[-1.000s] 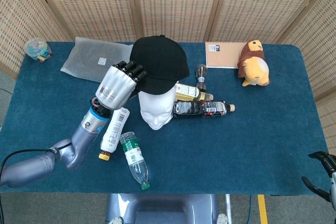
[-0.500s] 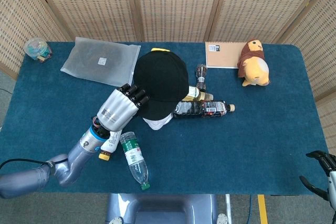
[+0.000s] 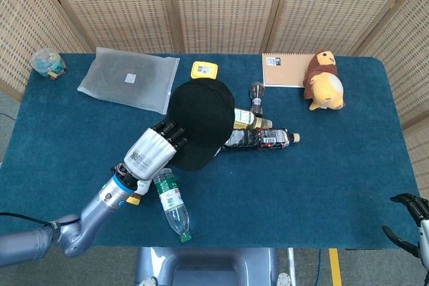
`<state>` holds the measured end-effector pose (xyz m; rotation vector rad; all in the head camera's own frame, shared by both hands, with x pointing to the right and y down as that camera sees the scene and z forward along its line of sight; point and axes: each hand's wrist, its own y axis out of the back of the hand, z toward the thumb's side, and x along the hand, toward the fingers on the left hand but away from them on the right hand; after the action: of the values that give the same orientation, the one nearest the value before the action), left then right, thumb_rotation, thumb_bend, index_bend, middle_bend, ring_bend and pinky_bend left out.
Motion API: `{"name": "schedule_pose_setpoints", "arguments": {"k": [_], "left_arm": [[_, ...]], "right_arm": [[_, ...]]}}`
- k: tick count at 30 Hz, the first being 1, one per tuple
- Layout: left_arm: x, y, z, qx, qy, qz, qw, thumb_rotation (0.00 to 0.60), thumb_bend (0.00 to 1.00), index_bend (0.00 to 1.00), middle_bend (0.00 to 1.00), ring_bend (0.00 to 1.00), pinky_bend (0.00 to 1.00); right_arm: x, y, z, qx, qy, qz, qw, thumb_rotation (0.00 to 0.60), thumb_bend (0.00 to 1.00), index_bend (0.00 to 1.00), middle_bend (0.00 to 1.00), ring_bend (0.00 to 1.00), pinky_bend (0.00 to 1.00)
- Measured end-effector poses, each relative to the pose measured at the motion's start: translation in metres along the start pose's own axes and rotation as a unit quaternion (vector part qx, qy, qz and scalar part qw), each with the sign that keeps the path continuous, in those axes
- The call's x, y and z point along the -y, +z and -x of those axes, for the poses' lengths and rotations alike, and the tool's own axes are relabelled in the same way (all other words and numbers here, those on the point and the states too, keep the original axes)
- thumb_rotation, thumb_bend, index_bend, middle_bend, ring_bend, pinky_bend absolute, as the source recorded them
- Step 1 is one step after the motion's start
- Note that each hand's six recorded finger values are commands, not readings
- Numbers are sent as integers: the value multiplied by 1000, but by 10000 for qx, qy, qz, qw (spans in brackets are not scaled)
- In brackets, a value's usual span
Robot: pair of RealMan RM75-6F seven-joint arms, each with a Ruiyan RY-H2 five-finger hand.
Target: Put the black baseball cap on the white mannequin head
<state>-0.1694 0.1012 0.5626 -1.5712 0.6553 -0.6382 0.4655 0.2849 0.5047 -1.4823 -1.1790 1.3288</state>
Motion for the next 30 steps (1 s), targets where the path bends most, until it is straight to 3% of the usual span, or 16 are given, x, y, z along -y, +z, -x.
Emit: {"name": "schedule_pose_setpoints", "arguments": {"k": [6, 12, 19, 30], "left_arm": [[3, 2, 10, -144, -510, -52, 9986, 600, 185, 241, 235, 159, 425], [3, 3, 19, -201, -876, -140, 9959, 600, 164, 146, 160, 93, 377], [-5, -4, 44, -425, -1001, -461, 9930, 600, 163, 136, 158, 72, 342], [-27, -47, 102, -1441, -1263, -36, 9815, 600, 162, 160, 158, 72, 342]], "right_arm": [[1, -2, 0, 12, -13, 13, 10000, 600, 174, 330, 342, 357, 368], [1, -2, 1, -2, -12, 18, 10000, 600, 173, 330, 342, 357, 368], [1, -4, 4, 19, 9, 21, 10000, 600, 173, 331, 342, 357, 367], [4, 5, 19, -117, 131, 12, 9998, 600, 172, 330, 341, 357, 368]]}}
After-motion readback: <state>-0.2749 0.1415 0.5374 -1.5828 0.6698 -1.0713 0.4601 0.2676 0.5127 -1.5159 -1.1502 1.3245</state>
